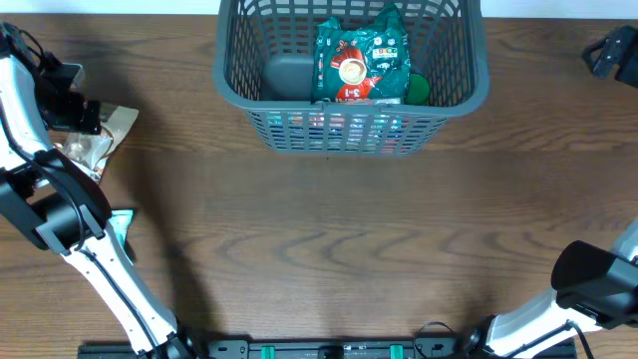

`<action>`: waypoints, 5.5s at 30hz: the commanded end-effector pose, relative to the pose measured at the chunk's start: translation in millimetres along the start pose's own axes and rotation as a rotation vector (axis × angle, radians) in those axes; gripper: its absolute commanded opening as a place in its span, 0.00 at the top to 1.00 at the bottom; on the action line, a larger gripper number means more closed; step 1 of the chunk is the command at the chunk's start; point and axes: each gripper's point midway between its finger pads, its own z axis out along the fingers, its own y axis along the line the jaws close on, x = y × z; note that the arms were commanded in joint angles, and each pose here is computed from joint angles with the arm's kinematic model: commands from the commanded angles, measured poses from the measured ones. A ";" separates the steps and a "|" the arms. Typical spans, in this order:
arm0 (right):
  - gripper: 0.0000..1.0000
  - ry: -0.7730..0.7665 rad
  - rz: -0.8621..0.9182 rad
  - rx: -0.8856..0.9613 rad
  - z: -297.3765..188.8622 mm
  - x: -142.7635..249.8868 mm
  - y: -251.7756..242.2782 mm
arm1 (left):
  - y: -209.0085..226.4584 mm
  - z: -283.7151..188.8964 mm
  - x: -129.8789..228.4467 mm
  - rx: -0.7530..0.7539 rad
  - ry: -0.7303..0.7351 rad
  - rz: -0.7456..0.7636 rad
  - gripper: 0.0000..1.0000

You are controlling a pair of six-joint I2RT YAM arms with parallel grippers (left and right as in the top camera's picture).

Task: Pack container
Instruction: 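Release the tissues and move the left gripper to the PanTree bag, then grasp the brown PanTree bag with the left gripper, then carry the PanTree bag over the basket and drop it in, then move the left gripper down to the mint-green packet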

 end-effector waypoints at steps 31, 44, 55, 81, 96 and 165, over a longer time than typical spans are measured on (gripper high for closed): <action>0.01 0.004 0.097 0.046 3.9 0.0 -10.4 | -21.3 100.9 30.9 0.142 0.057 0.069 0.01; 0.01 0.008 0.104 0.046 3.8 1.1 -10.5 | -23.5 102.5 32.0 0.145 0.063 0.056 0.51; 0.01 0.008 0.104 0.058 3.8 1.3 -12.3 | -27.4 49.8 -3.2 0.072 -0.041 -0.095 0.94; 0.01 0.047 0.056 0.026 6.7 10.4 9.9 | -353.0 -378.6 -85.2 -0.099 -1.157 0.866 0.94; 0.01 0.117 0.002 0.026 5.5 27.5 10.5 | -456.8 -225.4 -143.3 0.006 -0.940 1.145 0.94; 0.01 0.133 -0.017 0.026 5.0 31.2 10.3 | -169.3 -114.5 205.7 -0.123 -0.263 -0.395 0.02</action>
